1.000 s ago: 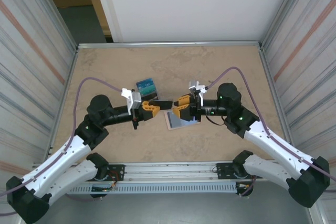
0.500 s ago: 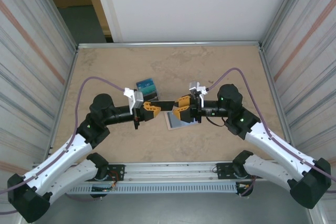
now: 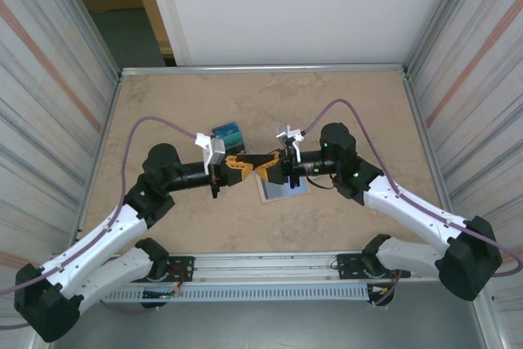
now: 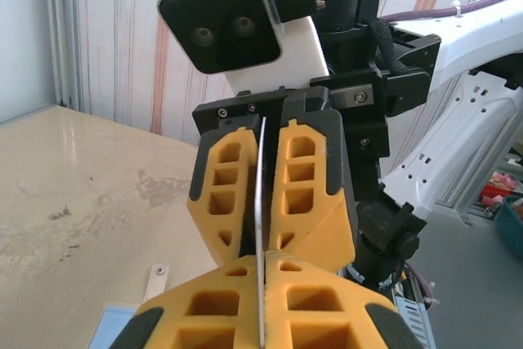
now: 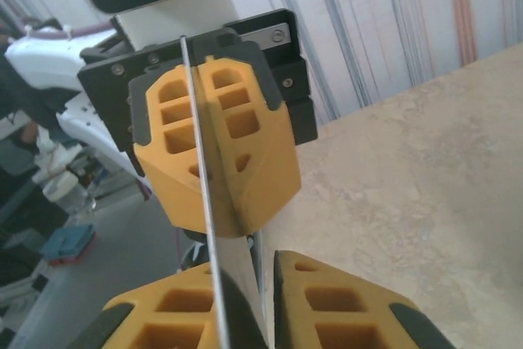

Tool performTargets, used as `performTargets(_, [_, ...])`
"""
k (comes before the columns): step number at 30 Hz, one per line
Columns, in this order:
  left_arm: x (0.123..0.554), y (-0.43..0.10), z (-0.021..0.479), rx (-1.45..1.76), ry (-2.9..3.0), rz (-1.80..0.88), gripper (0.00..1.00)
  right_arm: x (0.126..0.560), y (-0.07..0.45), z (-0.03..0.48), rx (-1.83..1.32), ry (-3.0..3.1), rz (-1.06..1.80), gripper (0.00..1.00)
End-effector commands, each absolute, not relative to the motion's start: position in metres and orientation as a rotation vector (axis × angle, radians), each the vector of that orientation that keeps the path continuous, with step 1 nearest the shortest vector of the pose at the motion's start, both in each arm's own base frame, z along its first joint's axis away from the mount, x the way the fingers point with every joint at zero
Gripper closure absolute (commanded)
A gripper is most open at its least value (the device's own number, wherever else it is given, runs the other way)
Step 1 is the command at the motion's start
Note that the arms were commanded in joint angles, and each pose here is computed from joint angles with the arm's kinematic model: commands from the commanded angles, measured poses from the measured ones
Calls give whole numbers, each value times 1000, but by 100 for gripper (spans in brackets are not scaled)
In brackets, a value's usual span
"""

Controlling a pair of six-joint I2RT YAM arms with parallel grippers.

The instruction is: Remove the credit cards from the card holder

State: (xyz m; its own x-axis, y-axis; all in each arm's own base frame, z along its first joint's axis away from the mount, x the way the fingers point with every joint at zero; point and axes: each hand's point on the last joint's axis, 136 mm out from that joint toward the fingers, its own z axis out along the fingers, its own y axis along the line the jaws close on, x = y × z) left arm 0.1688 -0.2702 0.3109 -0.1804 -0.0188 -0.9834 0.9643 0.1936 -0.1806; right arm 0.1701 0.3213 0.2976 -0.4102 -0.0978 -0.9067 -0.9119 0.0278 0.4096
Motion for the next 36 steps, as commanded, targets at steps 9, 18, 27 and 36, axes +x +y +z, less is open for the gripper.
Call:
performTargets(9, [165,-262,321,981,1414,-1128,66,168,314,313,-1065,1570,1372,100])
performTargets(18, [165,-257,341,1165,1474,-933,33,165,305,294,-1122,1693,1286,100])
performTargets(27, [178,-271,331,1387,1678,-914,35,158,303,289,-1169,1722,1291,100])
performTargets(36, [179,-290,323,1505,1703,-1025,49,156,301,285,-1177,1742,1290,100])
